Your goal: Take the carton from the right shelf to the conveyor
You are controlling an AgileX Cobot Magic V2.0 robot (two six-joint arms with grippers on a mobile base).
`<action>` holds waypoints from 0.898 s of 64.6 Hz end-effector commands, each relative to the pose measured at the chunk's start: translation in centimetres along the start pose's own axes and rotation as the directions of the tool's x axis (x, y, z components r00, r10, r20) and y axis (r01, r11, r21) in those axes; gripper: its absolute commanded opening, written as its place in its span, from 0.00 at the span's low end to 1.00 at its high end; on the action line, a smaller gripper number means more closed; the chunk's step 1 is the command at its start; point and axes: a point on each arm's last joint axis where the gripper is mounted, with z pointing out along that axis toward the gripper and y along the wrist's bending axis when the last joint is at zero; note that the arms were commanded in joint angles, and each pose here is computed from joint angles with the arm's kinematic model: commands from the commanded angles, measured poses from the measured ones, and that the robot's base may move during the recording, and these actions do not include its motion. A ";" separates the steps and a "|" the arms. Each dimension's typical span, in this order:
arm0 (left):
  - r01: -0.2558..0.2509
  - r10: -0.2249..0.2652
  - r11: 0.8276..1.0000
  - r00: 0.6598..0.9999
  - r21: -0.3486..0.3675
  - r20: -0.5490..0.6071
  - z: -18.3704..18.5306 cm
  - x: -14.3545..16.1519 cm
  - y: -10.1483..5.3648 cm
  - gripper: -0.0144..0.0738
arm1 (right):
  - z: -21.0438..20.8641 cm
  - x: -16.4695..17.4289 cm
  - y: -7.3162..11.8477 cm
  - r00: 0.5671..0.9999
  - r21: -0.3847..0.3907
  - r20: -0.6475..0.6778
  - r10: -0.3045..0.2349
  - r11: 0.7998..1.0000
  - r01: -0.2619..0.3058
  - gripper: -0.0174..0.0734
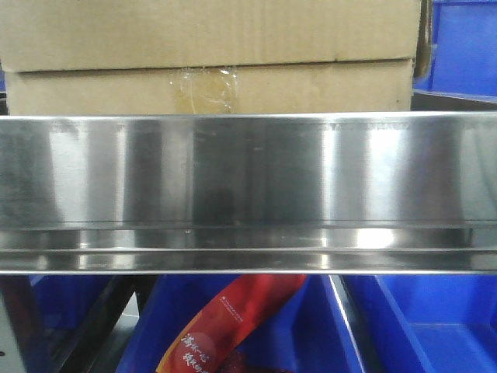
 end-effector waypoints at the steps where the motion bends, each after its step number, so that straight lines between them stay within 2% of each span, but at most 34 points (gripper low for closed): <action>1: -0.005 0.008 0.999 0.999 0.053 -0.051 2.1 -1.2 -1.0 0.69 | 1.2 -2.4 0.6 1.000 -0.062 -0.012 -0.006 0.998 0.005 0.81; 12: -0.006 0.016 0.999 0.982 0.054 -0.188 6.6 -3.5 -2.0 0.69 | 4.9 -5.4 1.6 0.987 -0.157 -0.157 -0.022 0.988 -0.003 0.81; 22: 0.006 0.002 1.000 0.965 0.030 -0.263 10.0 -6.3 -2.4 0.69 | 9.1 -7.7 2.5 0.944 -0.218 -0.323 -0.063 0.976 -0.010 0.81; 28: 0.036 -0.035 0.999 0.955 -0.003 -0.296 11.8 -7.8 -2.4 0.69 | 11.3 -8.9 3.0 0.925 -0.246 -0.370 -0.084 0.969 -0.010 0.81; 37: 0.065 -0.102 0.992 0.918 -0.108 -0.384 14.4 -9.0 -0.9 0.69 | 15.0 -10.6 4.3 0.906 -0.299 -0.408 -0.115 0.954 -0.014 0.81; 43: 0.071 -0.140 0.983 0.892 -0.171 -0.429 15.8 -9.0 0.5 0.69 | 17.3 -10.7 4.7 0.880 -0.263 -0.462 -0.114 0.965 -0.013 0.81; 48: 0.106 -0.184 0.975 0.879 -0.197 -0.440 17.1 -9.0 1.5 0.69 | 19.2 -10.6 4.8 0.846 -0.176 -0.520 -0.122 0.984 0.034 0.81; 51: 0.125 -0.207 0.970 0.874 -0.208 -0.439 17.7 -8.9 2.1 0.69 | 20.0 -10.4 5.0 0.829 -0.128 -0.549 -0.108 0.991 0.044 0.81; 58: 0.128 -0.224 0.964 0.867 -0.235 -0.445 19.1 -8.6 2.9 0.69 | 22.5 -10.0 6.1 0.814 -0.120 -0.572 -0.101 0.992 0.039 0.81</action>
